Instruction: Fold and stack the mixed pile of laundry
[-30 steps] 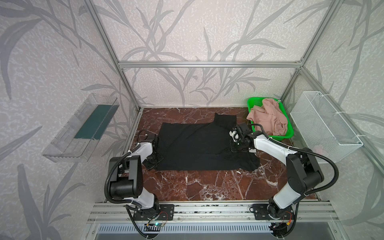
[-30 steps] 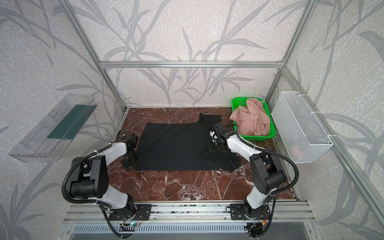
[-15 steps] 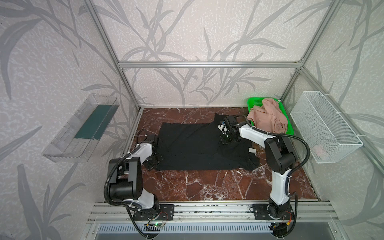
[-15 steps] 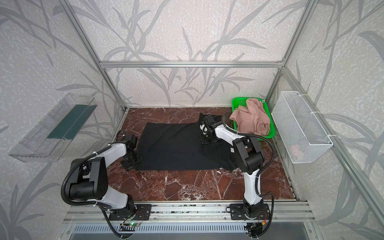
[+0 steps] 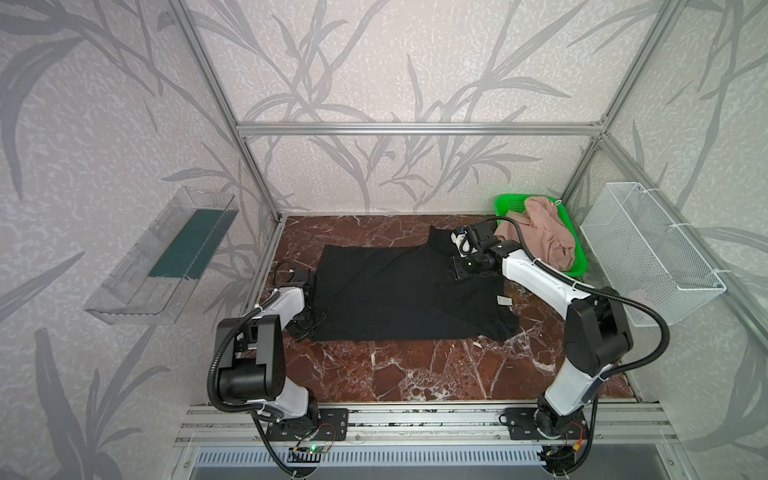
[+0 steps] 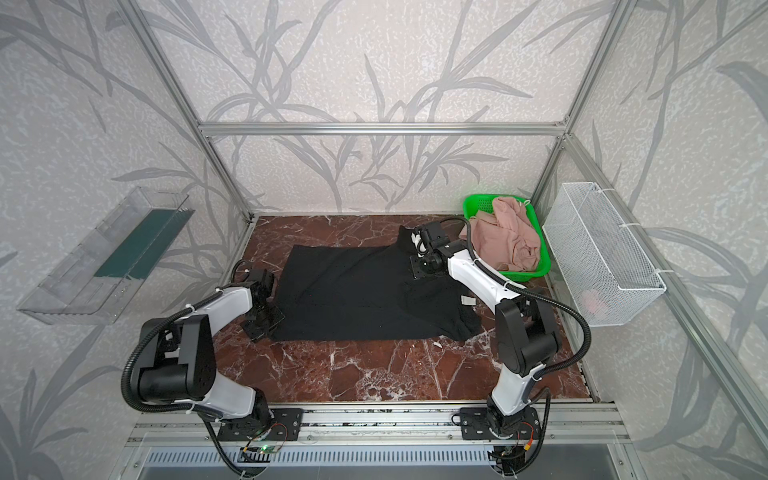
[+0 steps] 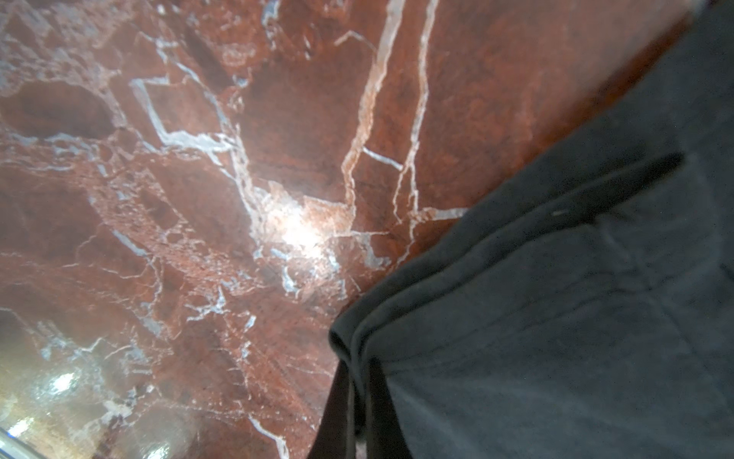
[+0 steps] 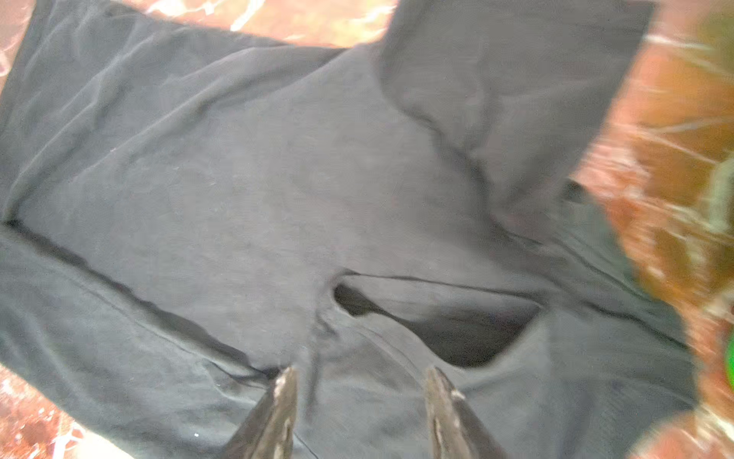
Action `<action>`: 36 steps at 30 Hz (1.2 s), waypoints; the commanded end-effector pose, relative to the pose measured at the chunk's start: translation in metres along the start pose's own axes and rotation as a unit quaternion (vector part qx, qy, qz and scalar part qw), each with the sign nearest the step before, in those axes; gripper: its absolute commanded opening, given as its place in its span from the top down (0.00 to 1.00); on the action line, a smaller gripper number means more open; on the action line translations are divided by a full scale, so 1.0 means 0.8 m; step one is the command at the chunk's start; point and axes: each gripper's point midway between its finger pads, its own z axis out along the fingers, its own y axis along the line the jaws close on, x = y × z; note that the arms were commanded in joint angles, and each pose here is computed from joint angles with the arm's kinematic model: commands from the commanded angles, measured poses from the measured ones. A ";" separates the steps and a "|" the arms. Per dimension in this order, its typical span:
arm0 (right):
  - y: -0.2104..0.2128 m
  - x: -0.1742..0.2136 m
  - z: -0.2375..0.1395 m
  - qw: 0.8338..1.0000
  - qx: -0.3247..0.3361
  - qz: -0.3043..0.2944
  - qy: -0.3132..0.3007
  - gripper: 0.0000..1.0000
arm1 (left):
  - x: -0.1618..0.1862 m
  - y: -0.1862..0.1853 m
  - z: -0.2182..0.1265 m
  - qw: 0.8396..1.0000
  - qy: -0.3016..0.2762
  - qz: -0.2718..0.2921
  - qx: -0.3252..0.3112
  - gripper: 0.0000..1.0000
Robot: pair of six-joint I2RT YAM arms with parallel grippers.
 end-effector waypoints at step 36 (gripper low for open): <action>-0.150 0.262 -0.025 0.943 0.170 0.179 0.223 0.88 | -0.022 0.033 -0.013 0.998 -0.033 -0.060 -0.015 1.00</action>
